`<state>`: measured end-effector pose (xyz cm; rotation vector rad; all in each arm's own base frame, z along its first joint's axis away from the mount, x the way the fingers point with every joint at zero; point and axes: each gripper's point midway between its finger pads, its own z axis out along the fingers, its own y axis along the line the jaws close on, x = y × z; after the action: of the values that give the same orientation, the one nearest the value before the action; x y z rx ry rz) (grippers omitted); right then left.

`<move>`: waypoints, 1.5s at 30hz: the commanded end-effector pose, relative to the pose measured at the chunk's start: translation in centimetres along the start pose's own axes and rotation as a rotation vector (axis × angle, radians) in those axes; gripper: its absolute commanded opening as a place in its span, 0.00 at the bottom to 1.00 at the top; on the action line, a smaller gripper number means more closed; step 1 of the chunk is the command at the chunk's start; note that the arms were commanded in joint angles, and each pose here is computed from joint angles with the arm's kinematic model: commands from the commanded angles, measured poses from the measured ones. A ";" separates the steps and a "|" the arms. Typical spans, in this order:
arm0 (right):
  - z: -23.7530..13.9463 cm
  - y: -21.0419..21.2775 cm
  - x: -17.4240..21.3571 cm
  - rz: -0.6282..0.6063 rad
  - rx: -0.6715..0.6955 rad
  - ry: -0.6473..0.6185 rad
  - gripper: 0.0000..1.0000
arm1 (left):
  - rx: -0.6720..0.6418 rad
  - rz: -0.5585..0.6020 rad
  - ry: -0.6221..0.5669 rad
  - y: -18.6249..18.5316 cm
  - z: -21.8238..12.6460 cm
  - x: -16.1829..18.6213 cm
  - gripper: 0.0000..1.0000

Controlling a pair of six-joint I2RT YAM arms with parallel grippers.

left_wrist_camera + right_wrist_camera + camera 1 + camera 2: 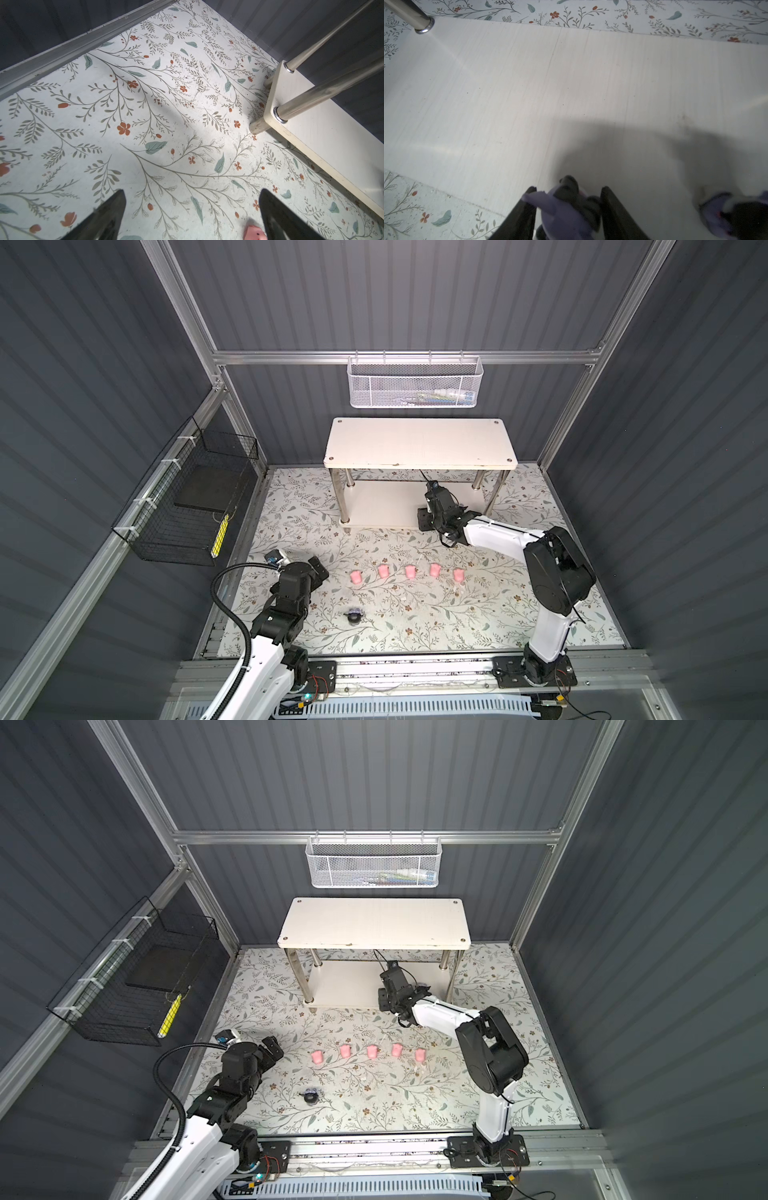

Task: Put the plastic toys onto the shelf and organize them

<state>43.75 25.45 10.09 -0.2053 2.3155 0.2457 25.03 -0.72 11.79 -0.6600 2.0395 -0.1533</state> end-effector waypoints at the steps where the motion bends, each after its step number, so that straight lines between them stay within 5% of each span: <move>1: 0.4 -0.3 -0.7 -0.008 0.018 -0.012 0.52 | -0.034 0.017 0.008 0.9 0.1 0.5 1.00; 15: 1.0 -0.9 -2.8 -0.040 0.045 -0.045 0.53 | -0.037 0.016 0.011 1.0 0.1 0.7 1.00; 25: -1.8 -0.4 -3.3 -0.009 -0.029 -0.121 0.70 | -0.033 0.013 0.011 0.9 0.2 0.7 1.00; 34: -4.4 -0.8 -1.4 0.003 -0.074 -0.159 0.74 | -0.032 0.010 0.014 0.8 0.3 0.7 1.00; 45: -5.3 -0.2 0.4 0.052 -0.144 -0.127 0.62 | -0.030 0.004 0.019 0.9 0.4 1.0 1.00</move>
<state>40.05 23.52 13.02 -0.2095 2.1877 0.3930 24.91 -0.63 11.21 -0.6617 2.0537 -0.1400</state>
